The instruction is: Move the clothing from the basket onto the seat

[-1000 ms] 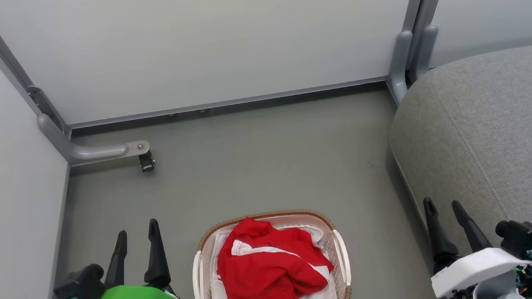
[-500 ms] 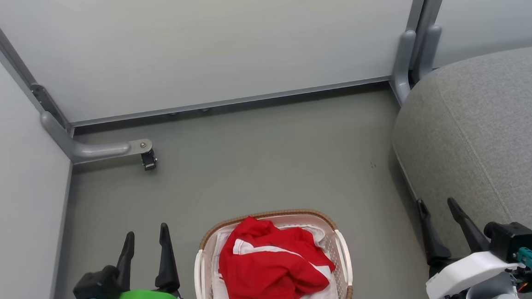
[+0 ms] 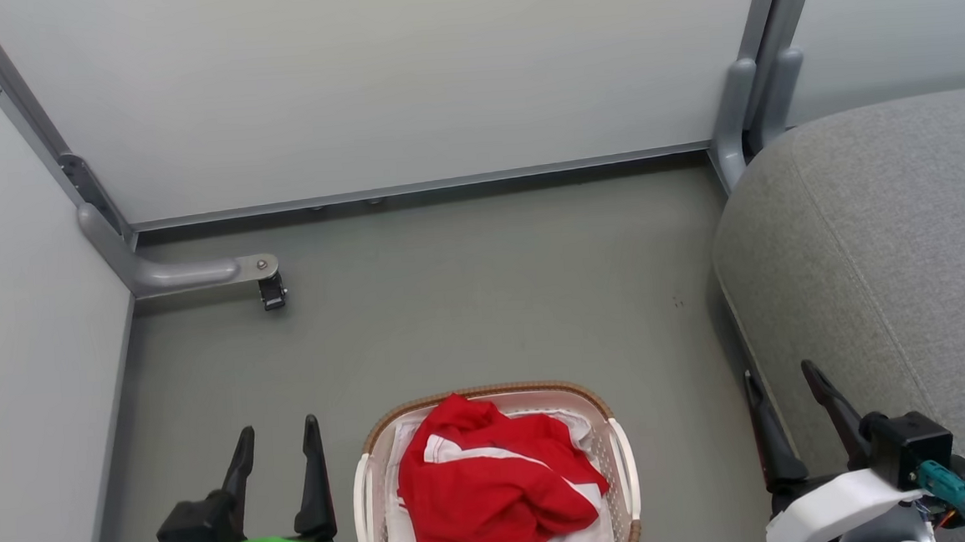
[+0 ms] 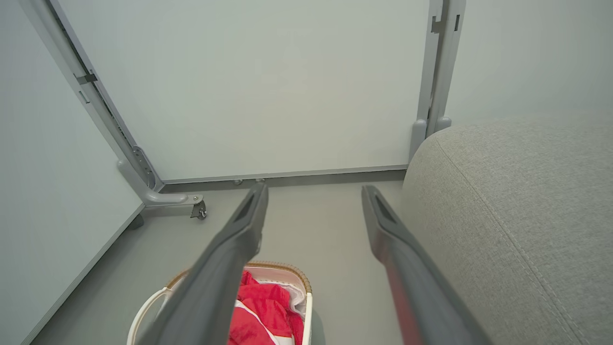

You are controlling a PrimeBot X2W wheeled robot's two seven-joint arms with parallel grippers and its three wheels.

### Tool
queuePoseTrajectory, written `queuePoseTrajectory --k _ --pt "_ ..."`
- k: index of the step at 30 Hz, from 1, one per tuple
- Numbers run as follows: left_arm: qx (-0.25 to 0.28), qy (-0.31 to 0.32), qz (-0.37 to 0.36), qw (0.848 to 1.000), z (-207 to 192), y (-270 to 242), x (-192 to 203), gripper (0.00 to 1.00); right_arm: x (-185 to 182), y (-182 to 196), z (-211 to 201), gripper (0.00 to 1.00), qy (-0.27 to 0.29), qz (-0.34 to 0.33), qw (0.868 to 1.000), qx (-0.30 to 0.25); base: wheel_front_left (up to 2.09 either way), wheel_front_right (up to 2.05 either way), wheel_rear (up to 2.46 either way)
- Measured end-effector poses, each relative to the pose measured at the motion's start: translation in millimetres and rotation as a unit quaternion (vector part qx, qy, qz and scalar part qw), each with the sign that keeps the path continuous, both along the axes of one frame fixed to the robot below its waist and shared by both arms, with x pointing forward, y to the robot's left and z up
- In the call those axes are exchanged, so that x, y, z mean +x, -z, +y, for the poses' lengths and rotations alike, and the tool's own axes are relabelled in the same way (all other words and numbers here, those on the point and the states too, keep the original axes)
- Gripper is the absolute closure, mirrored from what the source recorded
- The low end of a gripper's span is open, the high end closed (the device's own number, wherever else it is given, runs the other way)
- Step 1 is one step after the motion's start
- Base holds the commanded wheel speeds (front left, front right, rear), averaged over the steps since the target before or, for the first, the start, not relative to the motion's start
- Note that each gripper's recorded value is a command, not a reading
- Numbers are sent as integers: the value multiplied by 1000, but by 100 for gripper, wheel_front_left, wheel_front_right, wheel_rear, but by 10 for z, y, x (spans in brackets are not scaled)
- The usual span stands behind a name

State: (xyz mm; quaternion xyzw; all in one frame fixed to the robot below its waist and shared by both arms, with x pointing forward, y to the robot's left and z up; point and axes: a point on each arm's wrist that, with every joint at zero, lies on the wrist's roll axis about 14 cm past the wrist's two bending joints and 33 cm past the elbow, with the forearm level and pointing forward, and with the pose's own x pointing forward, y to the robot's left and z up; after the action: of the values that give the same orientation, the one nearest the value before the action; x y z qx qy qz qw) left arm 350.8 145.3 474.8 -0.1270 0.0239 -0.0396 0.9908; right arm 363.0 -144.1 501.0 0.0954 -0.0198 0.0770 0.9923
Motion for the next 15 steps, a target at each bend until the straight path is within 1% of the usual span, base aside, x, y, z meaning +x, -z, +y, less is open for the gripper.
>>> queuePoseTrajectory --k 15 --pt "51 17 -10 999 -71 16 -46 0 -13 -23 84 0 -16 -17 998 -50 0 0 0"
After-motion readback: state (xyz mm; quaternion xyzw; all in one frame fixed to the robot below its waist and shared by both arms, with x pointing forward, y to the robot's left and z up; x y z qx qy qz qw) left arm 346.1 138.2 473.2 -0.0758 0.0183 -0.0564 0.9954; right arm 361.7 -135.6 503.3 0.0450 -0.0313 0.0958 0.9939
